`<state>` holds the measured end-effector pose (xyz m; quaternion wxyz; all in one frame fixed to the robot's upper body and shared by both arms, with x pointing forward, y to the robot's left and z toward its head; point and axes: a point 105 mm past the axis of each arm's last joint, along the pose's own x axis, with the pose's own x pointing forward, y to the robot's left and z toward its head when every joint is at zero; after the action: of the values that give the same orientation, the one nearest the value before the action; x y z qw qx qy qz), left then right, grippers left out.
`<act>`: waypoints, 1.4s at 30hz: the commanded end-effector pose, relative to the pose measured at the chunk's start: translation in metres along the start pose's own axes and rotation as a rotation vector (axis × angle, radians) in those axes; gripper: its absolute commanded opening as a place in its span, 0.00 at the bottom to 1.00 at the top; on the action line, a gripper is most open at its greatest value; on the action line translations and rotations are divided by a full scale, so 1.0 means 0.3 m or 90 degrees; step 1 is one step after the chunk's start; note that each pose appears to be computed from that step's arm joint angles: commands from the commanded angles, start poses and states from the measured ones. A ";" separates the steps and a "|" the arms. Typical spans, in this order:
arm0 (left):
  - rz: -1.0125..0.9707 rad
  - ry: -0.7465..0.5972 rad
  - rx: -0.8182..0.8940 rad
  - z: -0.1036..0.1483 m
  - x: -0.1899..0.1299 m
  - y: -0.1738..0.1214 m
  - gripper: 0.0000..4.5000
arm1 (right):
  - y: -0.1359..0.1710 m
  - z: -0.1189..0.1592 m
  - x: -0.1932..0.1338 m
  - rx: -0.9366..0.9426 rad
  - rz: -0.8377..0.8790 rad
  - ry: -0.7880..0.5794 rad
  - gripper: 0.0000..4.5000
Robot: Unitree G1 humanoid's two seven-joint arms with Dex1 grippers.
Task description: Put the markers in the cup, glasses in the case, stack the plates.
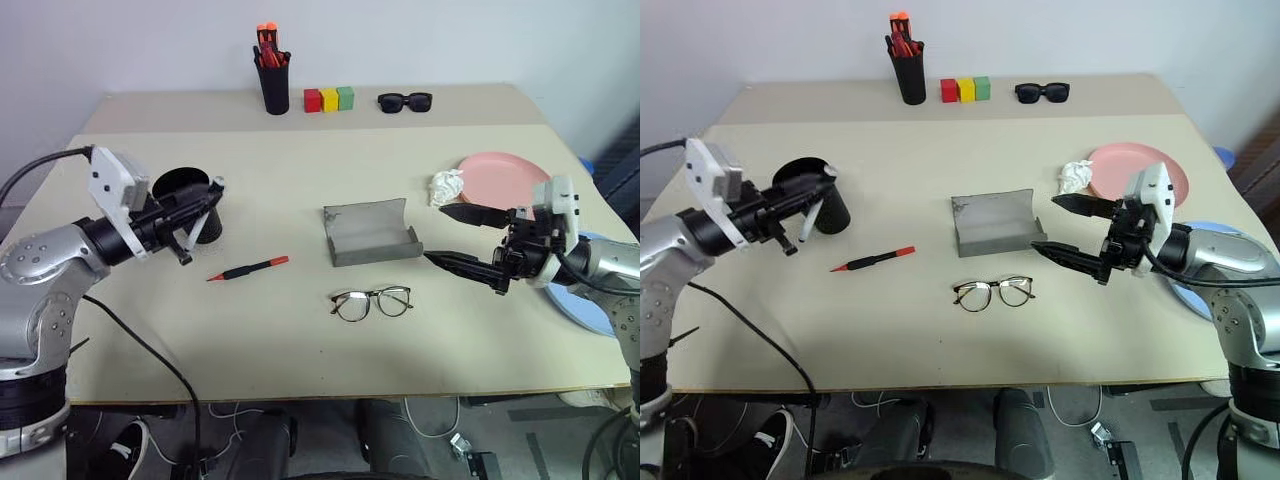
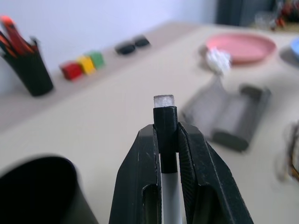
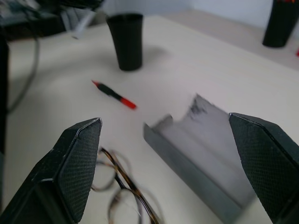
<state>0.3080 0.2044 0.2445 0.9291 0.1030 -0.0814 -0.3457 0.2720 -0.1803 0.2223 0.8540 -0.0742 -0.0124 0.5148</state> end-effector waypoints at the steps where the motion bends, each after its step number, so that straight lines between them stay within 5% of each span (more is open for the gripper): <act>1: 0.058 -0.099 0.041 0.122 -0.007 0.070 0.00 | 0.015 0.103 0.004 -0.027 0.011 -0.076 0.99; 6: 0.086 -0.147 0.021 0.198 0.017 0.113 0.00 | 0.021 0.193 0.010 -0.042 0.016 -0.153 0.99; 15: 0.204 -0.207 0.090 0.274 -0.024 0.232 0.00 | 0.013 0.186 0.013 -0.042 0.004 -0.153 0.99; 23: 0.291 -0.241 0.082 0.195 -0.084 0.346 0.00 | 0.001 0.177 0.010 -0.039 -0.009 -0.147 0.99; 42: 0.262 -0.250 0.012 -0.042 0.017 0.302 0.00 | -0.011 0.167 0.016 -0.043 -0.024 -0.122 0.99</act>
<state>0.3733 0.2710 0.2506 0.9495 0.0131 -0.2687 -0.1613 0.2754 -0.1724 0.2638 0.8571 -0.0349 -0.0993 0.5043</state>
